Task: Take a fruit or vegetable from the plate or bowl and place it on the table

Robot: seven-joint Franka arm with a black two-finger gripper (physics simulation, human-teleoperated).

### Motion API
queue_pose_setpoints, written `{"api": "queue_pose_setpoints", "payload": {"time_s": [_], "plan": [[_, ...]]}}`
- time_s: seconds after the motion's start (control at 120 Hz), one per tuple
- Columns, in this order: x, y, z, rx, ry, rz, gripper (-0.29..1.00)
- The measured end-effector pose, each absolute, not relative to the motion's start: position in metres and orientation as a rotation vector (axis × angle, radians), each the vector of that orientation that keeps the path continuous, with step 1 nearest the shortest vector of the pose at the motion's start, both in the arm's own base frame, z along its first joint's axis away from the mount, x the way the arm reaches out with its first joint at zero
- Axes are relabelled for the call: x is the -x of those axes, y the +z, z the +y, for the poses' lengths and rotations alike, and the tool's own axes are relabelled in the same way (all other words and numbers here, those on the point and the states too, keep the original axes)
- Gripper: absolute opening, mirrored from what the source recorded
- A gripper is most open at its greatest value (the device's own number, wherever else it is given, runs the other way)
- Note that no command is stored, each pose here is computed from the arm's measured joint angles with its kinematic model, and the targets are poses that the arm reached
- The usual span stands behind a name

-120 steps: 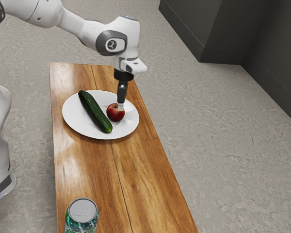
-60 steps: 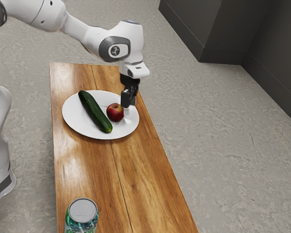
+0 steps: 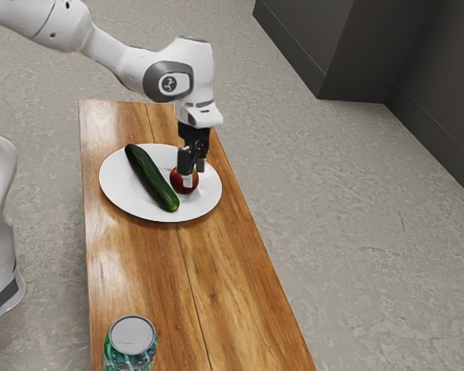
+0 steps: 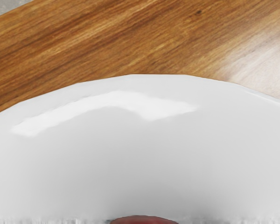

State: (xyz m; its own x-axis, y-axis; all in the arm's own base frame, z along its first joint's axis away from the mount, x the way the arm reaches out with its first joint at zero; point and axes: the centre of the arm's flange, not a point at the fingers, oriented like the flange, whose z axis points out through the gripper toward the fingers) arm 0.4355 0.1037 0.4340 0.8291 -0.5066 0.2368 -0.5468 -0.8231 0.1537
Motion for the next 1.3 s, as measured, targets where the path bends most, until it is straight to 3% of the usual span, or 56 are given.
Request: {"api": "queue_pose_setpoints", "payload": {"time_s": [0.817,0.95,1.008,1.175,1.3], "plan": [[-0.423,0.409,0.118,-2.763,0.301,-0.713,0.71],[-0.423,0.411,0.122,-2.754,0.329,-0.685,0.85],[-0.424,0.412,0.122,-2.754,0.338,-0.680,0.81],[-0.428,0.416,0.117,-2.763,0.362,-0.699,0.48],[-0.428,0.418,0.121,-2.775,0.382,-0.687,0.44]]}}
